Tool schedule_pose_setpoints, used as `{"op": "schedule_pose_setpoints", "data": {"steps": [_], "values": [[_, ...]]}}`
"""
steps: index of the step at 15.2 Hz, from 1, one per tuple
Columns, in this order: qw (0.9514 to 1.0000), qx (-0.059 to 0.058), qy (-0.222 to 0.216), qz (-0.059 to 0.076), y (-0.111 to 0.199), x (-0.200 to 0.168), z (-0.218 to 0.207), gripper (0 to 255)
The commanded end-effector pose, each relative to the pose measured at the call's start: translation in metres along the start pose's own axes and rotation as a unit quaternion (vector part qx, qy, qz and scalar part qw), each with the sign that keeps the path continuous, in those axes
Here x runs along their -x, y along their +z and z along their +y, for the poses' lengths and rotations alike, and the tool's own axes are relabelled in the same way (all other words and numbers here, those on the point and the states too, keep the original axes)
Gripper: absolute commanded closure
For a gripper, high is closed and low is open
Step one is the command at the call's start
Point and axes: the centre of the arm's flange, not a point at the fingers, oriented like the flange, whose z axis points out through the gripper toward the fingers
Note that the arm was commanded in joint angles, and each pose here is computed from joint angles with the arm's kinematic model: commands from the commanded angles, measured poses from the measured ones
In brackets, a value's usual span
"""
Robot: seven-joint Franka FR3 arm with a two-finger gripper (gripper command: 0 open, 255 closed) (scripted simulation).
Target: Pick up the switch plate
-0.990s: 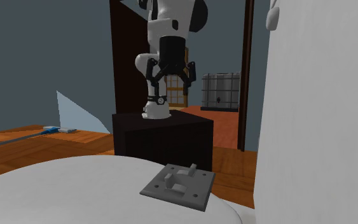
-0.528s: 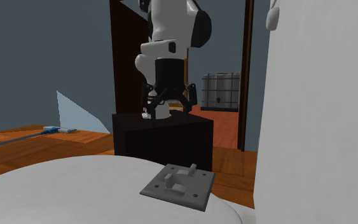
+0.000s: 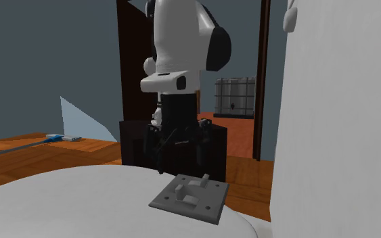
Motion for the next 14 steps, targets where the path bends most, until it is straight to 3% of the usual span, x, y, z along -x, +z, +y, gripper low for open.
{"op": "schedule_pose_setpoints", "data": {"steps": [1,9,10,14], "values": [[1.0000,-0.002,0.000,0.001,0.014,-0.008,0.006,0],[1.0000,-0.002,0.000,0.001,0.048,-0.008,0.007,0],[1.0000,-0.002,0.000,0.001,0.048,-0.008,0.006,255],[1.0000,-0.002,0.000,0.001,0.048,-0.008,0.006,255]]}}
